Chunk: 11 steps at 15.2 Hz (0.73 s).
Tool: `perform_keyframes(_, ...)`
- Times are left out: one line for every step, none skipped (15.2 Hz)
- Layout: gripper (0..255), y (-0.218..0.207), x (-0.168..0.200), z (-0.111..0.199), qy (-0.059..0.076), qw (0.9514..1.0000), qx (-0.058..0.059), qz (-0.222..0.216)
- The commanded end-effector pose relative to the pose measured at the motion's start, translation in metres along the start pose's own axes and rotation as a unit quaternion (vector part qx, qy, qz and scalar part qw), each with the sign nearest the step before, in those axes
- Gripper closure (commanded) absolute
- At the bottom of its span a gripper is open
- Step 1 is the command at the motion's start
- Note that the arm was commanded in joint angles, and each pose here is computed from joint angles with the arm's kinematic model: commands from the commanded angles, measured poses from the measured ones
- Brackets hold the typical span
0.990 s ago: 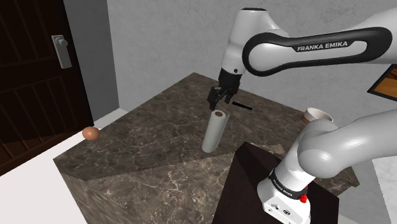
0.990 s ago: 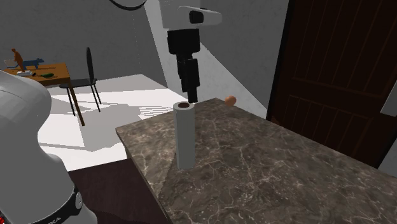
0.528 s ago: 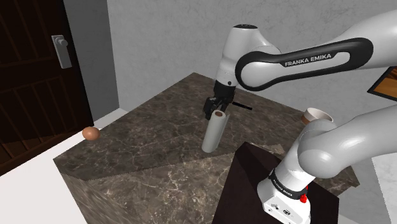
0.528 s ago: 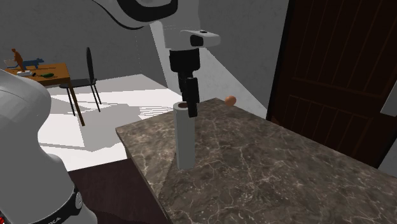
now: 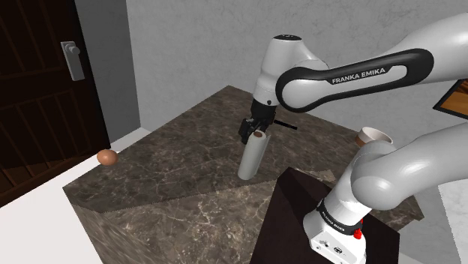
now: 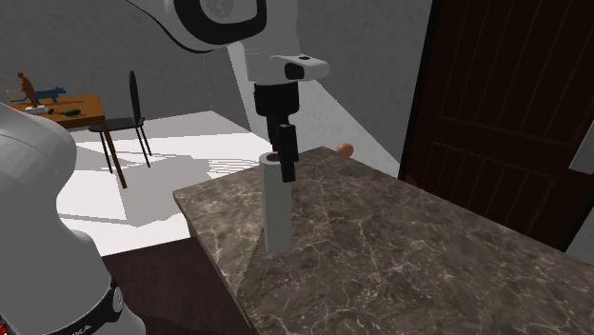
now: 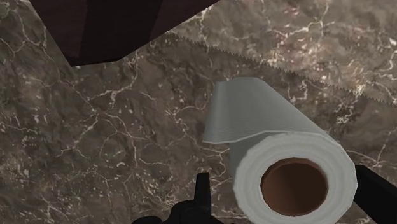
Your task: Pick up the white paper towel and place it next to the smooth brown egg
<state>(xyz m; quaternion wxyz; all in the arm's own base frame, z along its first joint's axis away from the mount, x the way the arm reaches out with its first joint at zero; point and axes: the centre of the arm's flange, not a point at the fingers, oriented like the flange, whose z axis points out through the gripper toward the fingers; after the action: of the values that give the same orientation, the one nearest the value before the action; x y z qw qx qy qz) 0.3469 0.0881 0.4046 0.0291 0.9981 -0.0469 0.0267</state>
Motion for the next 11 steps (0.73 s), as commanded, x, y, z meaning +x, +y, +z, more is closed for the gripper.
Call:
perform_keyframes(0, 0.0, 0.0, 0.0, 0.0, 1.0, 0.0, 0.0)
perform_keyframes(255, 0.0, 0.0, 0.0, 0.0, 1.0, 0.0, 0.0)
perform_keyframes(255, 0.0, 0.0, 0.0, 0.0, 1.0, 0.0, 0.0)
perform_keyframes(255, 0.0, -0.0001, 0.0, 0.0, 1.0, 0.0, 0.0)
perform_keyframes(255, 0.0, -0.0002, 0.0001, 0.0, 1.0, 0.0, 0.0)
perform_keyframes(255, 0.0001, -0.0003, 0.0002, 0.0, 1.0, 0.0, 0.0)
perform_keyframes(255, 0.0002, -0.0002, 0.0003, 0.0, 1.0, 0.0, 0.0)
perform_keyframes(255, 0.0002, 0.0, 0.0004, 0.0, 1.0, 0.0, 0.0)
perform_keyframes(255, 0.0002, 0.0001, 0.0004, 0.0, 1.0, 0.0, 0.0)
perform_keyframes(255, 0.0002, 0.0001, 0.0003, 0.0, 1.0, 0.0, 0.0)
perform_keyframes(255, 0.0, 0.0, 0.0001, 0.0, 1.0, 0.0, 0.0)
